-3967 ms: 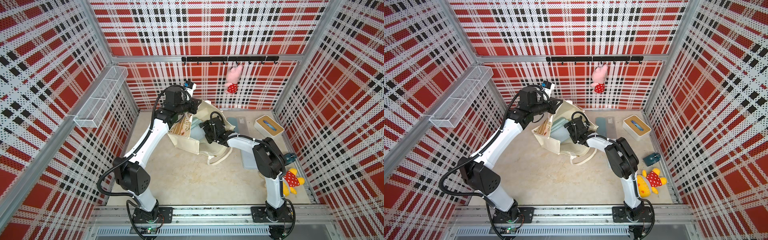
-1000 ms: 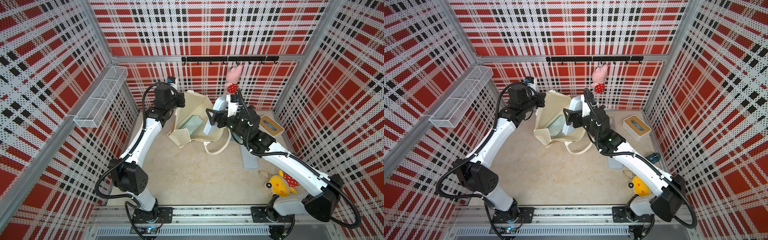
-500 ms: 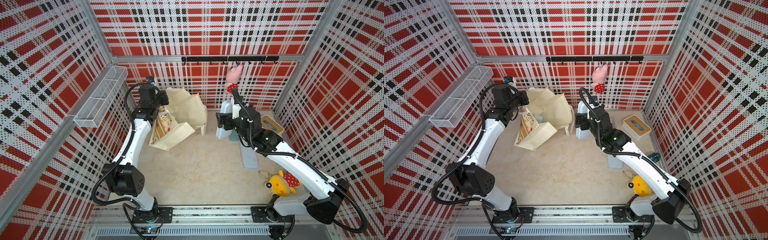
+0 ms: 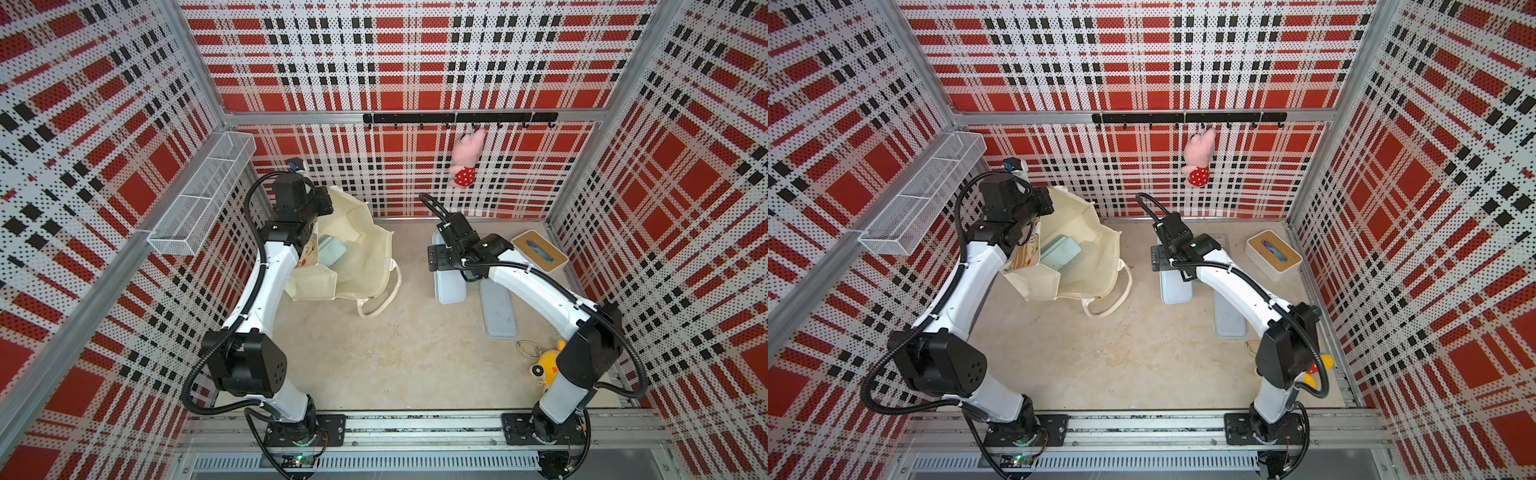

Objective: Take out the pencil case from the canvas bag
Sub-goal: Place the pencil case at the center of the board.

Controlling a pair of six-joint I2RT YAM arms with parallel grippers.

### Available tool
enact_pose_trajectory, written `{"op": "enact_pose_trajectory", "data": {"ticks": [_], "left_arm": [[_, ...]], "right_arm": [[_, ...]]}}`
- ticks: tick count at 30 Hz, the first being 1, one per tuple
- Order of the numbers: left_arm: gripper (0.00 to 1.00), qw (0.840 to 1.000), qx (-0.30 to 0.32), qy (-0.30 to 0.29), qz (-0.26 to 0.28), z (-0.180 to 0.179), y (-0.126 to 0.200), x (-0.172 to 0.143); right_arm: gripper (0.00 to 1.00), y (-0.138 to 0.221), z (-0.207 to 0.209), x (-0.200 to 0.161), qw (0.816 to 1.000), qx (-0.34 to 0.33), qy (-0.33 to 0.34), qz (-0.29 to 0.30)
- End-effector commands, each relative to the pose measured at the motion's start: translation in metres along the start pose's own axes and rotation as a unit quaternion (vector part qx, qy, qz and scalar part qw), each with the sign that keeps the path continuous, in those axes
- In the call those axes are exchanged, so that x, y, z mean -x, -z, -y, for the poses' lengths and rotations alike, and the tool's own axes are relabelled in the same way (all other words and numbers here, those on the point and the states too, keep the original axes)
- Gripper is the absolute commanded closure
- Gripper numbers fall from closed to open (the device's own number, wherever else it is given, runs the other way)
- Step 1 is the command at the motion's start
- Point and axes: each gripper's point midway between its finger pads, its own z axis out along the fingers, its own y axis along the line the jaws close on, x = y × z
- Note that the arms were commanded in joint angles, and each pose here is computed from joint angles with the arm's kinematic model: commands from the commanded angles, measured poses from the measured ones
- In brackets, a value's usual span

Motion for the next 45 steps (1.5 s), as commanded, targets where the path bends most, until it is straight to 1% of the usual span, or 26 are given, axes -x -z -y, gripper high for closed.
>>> {"op": "enact_pose_trajectory", "data": {"ticks": [1,9,16,20,26,30,35,37,45], "left_arm": [[1.00,0.994,-0.037,0.004,0.105,0.019,0.036,0.063],[1.00,0.994,-0.039,0.005,0.105,0.017,0.039,0.062],[1.00,0.994,-0.040,0.006,0.103,0.015,0.040,0.060],[1.00,0.994,-0.042,0.007,0.103,0.015,0.041,0.061],[1.00,0.994,-0.046,0.009,0.102,0.016,0.041,0.059],[1.00,0.994,-0.044,0.009,0.103,0.015,0.042,0.060],[1.00,0.994,-0.046,0.011,0.101,0.014,0.042,0.059],[1.00,0.994,-0.048,0.012,0.098,0.016,0.040,0.057],[1.00,0.994,-0.048,0.014,0.098,0.014,0.039,0.057]], "right_arm": [[0.41,-0.002,0.000,-0.013,0.999,-0.005,-0.007,-0.041],[0.40,-0.043,0.001,-0.046,0.990,-0.046,0.010,-0.130],[0.38,-0.070,0.003,-0.070,0.982,-0.069,0.024,-0.175],[0.34,-0.087,0.002,-0.082,0.977,-0.071,0.027,-0.198],[0.29,-0.107,0.001,-0.089,0.973,-0.085,0.014,-0.212],[0.21,-0.115,0.002,-0.093,0.972,-0.087,0.014,-0.217],[0.04,-0.121,0.003,-0.095,0.972,-0.090,0.011,-0.218],[0.00,-0.122,0.004,-0.096,0.972,-0.090,0.012,-0.219],[0.00,-0.117,0.004,-0.101,0.974,-0.078,0.002,-0.211]]}}
